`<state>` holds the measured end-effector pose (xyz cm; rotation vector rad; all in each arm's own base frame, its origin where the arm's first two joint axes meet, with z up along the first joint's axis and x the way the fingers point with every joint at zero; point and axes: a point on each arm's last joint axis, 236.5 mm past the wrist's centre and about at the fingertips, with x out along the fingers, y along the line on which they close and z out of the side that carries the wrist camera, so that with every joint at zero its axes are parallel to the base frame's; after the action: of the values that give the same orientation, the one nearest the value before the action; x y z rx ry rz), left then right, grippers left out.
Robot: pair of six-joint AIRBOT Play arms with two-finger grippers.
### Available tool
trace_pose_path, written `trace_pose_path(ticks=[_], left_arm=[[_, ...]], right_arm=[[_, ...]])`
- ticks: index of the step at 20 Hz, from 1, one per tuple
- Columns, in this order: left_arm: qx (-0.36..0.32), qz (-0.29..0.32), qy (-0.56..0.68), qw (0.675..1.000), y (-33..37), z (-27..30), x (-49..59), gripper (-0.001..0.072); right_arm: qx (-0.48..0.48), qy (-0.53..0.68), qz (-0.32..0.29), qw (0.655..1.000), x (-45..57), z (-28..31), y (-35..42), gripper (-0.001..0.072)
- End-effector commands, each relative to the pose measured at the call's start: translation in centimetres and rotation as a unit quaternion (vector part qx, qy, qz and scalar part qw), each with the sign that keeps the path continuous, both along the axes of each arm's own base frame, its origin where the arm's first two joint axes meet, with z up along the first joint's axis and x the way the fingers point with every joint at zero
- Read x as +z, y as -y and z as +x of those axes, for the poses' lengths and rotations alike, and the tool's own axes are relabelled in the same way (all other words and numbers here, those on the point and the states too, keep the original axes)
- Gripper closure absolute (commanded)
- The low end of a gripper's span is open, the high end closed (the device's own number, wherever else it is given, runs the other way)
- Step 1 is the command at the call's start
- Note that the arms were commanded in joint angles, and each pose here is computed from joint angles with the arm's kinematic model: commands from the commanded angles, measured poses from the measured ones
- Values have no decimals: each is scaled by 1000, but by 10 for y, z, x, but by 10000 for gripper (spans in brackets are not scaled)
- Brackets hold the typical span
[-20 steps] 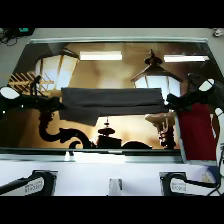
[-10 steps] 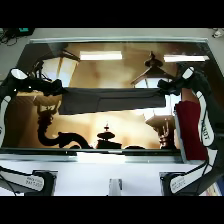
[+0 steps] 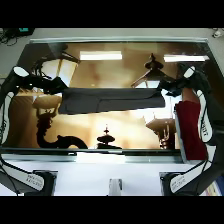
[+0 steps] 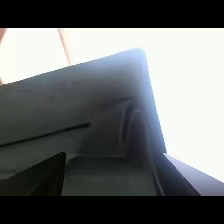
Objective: Fold the shirts.
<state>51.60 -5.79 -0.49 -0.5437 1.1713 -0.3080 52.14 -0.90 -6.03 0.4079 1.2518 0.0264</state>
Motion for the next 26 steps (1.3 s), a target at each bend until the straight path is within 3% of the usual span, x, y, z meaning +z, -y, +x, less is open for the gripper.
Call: trace_pose_path(ticks=[1, 5, 12, 15, 17, 18, 19, 20, 21, 22, 23, 26], left_arm=[[0, -7, 41, 999, -3, 7, 45, 221], [-9, -55, 90, 994, 25, 5, 101, 221], [-43, -57, 130, 989, 54, -7, 138, 221], [-53, -69, 129, 988, 65, -11, 142, 222], [-63, -72, 124, 988, 73, -15, 141, 242], [-67, -73, 124, 987, 77, -16, 141, 242], [-73, -74, 123, 987, 84, -17, 140, 244], [-80, -75, 121, 987, 91, -19, 139, 318], [-90, -76, 119, 986, 101, -22, 138, 500], [-100, -78, 115, 985, 112, -25, 135, 630], [-113, -80, 110, 984, 126, -30, 130, 672], [-151, -86, 80, 982, 181, -45, 96, 672]], right_arm=[[-39, -27, 48, 998, -1, -11, 18, 72], [-31, -57, 100, 993, -26, -14, -8, 31], [-42, -66, 132, 988, -45, -6, -34, 56], [-59, -64, 134, 987, -48, -2, -36, 179], [-55, -69, 135, 987, -50, -3, -42, 440], [-53, -72, 135, 987, -51, -4, -43, 667], [-53, -70, 142, 986, -48, -4, -46, 681], [-50, -65, 143, 986, -44, -3, -47, 682], [-41, -53, 141, 988, -34, -1, -46, 682], [-32, -38, 137, 989, -22, 1, -45, 682], [-25, -20, 133, 991, -6, 4, -45, 682], [0, 26, 125, 992, 55, 0, -48, 682]])
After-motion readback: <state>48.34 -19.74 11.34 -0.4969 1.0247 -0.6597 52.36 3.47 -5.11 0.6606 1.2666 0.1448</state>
